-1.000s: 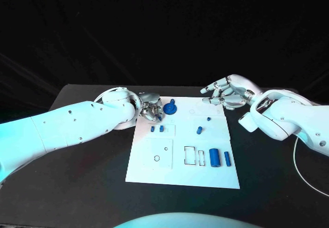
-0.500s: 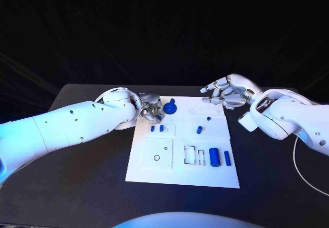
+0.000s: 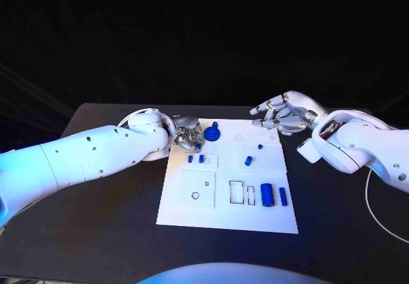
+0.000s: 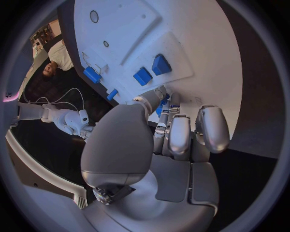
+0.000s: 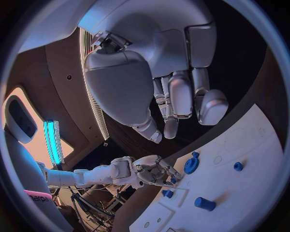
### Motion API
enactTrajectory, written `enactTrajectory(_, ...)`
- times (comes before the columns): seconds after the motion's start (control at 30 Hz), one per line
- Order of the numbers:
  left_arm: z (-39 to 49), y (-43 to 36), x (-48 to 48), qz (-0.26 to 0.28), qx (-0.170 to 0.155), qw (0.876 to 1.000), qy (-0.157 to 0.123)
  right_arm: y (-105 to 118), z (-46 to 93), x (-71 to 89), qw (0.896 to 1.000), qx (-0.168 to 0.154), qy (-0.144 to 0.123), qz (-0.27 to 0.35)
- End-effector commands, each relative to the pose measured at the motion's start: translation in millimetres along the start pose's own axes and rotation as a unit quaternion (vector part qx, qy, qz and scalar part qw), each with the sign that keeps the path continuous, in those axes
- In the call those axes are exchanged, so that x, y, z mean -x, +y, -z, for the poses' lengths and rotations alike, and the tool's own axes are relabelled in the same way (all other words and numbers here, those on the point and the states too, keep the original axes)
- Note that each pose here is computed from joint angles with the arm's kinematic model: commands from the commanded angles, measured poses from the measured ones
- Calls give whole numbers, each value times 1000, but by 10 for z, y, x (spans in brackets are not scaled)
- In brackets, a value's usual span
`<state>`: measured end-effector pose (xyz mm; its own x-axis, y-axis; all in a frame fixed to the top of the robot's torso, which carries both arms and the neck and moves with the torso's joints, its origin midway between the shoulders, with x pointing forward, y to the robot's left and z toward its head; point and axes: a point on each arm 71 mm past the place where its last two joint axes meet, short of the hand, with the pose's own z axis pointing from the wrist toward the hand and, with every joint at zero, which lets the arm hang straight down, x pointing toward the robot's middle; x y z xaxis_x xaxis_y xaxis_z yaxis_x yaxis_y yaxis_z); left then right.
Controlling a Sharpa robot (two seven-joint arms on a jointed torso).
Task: Assemble the parts on the task board
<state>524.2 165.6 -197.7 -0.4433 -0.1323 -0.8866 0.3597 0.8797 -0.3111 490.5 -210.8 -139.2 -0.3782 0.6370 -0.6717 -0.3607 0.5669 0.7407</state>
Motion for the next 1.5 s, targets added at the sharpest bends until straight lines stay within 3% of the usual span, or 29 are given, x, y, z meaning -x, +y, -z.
enactTrajectory(0.03, 3, -1, -2, 4, -1, 1000, -4, -5, 0, -3, 1000, 1, 5, 2)
enactTrajectory(0.37, 57, 83, 18, 5, 10, 1000, -7, -80, 7, 37, 1000, -16, 8, 18)
enactTrajectory(0.6, 170, 208, 73, 23, 20, 999, -7, -233, 20, 130, 996, -45, 16, 71)
enactTrajectory(0.73, 258, 307, 173, 82, 19, 996, -38, -309, 20, 174, 990, -58, 22, 127)
enactTrajectory(0.8, 309, 368, 253, 137, 12, 988, -72, -329, 18, 181, 984, -61, 26, 166)
enactTrajectory(0.9, 392, 426, 355, 225, -9, 966, -125, -331, 11, 157, 970, -61, 37, 232)
enactTrajectory(0.97, 447, 444, 405, 294, -23, 943, -158, -332, 11, 120, 959, -60, 47, 273)
enactTrajectory(1.0, 472, 451, 420, 335, -29, 926, -171, -333, 12, 98, 953, -59, 52, 291)
enactTrajectory(1.03, 510, 462, 428, 405, -38, 894, -186, -333, 9, 61, 944, -56, 58, 320)
enactTrajectory(1.07, 531, 467, 425, 445, -43, 874, -193, -333, 4, 40, 939, -55, 62, 335)
enactTrajectory(1.17, 580, 468, 403, 531, -54, 821, -202, -334, -11, -20, 926, -51, 71, 368)
enactTrajectory(1.27, 619, 454, 367, 589, -63, 780, -201, -337, -27, -89, 915, -49, 78, 392)
enactTrajectory(1.37, 649, 429, 337, 623, -73, 753, -197, -333, -45, -162, 909, -46, 85, 407)
enactTrajectory(1.5, 668, 403, 320, 640, -81, 739, -195, -320, -65, -244, 905, -42, 93, 413)
